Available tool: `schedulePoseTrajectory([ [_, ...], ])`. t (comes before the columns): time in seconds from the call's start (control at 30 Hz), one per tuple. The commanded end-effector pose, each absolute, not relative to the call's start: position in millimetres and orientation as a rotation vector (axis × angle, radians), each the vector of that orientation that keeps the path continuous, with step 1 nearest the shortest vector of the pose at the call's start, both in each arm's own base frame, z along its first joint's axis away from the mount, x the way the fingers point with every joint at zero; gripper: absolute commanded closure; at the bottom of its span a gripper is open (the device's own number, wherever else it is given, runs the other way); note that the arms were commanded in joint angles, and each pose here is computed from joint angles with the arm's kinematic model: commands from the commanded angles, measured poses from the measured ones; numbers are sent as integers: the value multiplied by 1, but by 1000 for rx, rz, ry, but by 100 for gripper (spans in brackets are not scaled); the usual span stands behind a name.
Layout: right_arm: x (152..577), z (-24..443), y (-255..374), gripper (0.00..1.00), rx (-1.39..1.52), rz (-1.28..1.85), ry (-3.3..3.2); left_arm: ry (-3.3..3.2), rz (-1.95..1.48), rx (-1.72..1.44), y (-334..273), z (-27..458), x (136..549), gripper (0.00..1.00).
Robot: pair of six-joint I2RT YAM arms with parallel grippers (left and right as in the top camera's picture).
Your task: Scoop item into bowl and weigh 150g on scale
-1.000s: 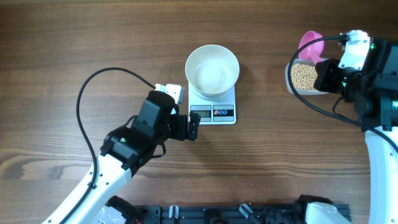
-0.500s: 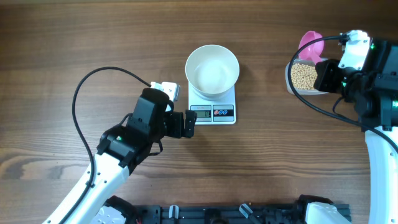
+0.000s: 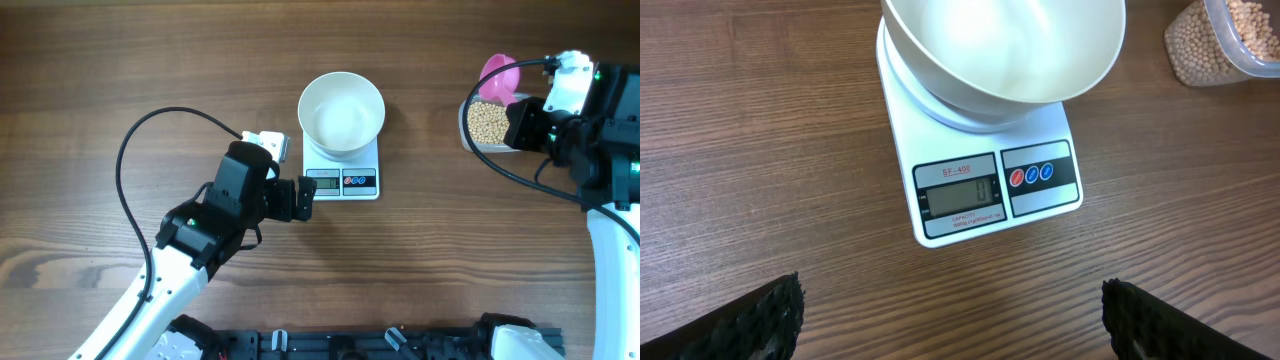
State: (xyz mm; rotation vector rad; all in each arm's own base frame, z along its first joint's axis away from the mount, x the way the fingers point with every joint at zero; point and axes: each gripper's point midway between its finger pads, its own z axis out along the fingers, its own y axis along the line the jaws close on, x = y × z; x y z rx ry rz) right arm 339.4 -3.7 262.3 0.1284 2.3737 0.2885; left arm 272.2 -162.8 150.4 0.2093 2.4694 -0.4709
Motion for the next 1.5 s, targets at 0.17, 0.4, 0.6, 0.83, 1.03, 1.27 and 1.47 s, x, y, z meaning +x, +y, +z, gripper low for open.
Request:
schedulePoseTrajectory([
  [0.17, 319, 250, -1, 96, -57, 243, 2471, 2460, -448, 227, -161, 151, 275, 0],
  [0.4, 316, 238, -22, 96, -65, 71, 2532, 2460, -448, 227, -161, 151, 275, 0],
  [0.6, 319, 223, -27, 96, -5, 68, 2588, 2460, -448, 227, -161, 151, 275, 0],
  [0.83, 335, 224, -30, 96, -19, 47, 2548, 2460, -448, 227, -161, 151, 275, 0],
  [1.03, 344, 236, -32, 96, -19, 35, 2482, 2460, -448, 227, -161, 151, 275, 0],
  [1.27, 344, 231, -67, 96, 91, -207, 2503, 2460, -448, 227, -161, 151, 275, 0],
  [1.47, 361, 201, -55, 96, -110, -140, 2577, 2460, -448, 227, -161, 151, 275, 0],
])
